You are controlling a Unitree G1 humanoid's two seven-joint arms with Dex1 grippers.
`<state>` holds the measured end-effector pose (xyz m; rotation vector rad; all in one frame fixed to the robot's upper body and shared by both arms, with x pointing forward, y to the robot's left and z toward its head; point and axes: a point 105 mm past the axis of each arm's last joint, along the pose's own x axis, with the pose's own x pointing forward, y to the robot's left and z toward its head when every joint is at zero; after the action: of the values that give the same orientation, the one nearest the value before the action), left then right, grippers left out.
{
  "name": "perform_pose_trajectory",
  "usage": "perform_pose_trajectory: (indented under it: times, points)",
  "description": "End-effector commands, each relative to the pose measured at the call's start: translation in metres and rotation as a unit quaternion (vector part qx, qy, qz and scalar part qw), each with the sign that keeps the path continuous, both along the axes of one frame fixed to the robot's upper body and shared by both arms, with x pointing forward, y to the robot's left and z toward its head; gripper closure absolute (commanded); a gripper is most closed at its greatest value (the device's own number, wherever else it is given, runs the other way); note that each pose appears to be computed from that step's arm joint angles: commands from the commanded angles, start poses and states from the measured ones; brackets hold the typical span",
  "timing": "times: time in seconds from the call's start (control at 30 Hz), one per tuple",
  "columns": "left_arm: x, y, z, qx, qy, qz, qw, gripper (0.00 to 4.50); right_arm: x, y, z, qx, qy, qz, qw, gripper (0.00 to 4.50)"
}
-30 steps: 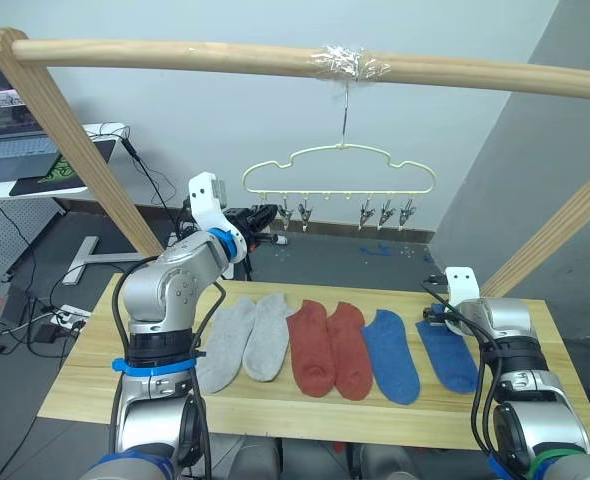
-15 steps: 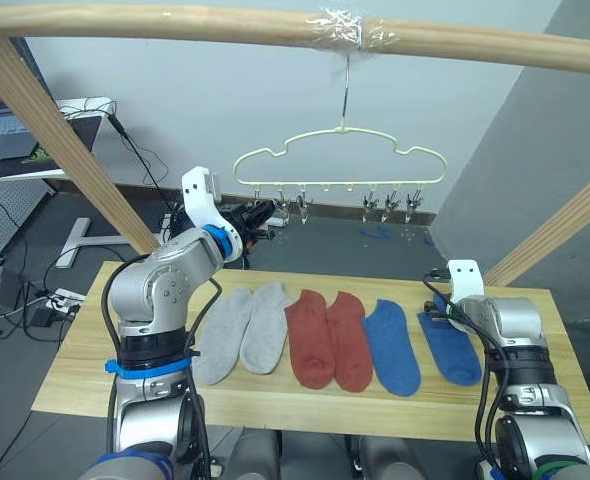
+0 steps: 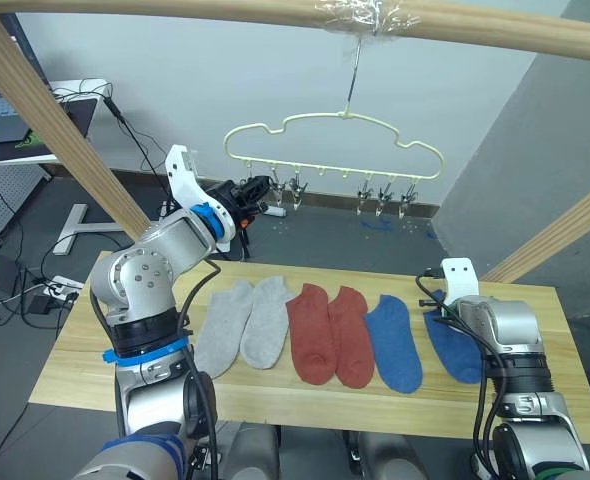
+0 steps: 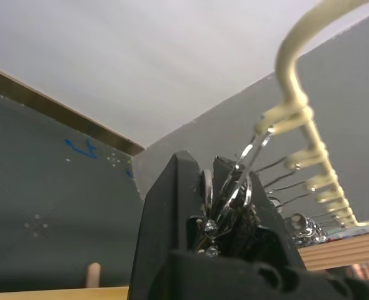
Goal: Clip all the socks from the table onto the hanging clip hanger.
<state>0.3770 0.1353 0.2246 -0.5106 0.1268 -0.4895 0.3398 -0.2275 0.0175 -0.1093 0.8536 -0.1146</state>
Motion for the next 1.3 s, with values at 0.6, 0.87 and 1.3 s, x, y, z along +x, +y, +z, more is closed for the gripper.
perform_pose_trajectory:
  times: [0.6, 0.87, 1.3]
  points:
    - [-0.002, -0.003, 0.021, -0.060, -0.006, -0.027, 0.998, 4.22, -0.012, 0.078, 0.074, 0.074, -0.052, 0.252, 0.964, 4.46]
    - [-0.003, -0.004, 0.027, -0.069, -0.007, -0.030, 0.997, 4.22, -0.017, 0.136, 0.140, 0.136, -0.122, 0.362, 0.914, 4.46]
    - [-0.002, -0.010, 0.032, -0.106, 0.005, -0.040, 0.994, 4.22, -0.012, 0.205, 0.173, 0.186, -0.186, 0.427, 0.865, 4.46]
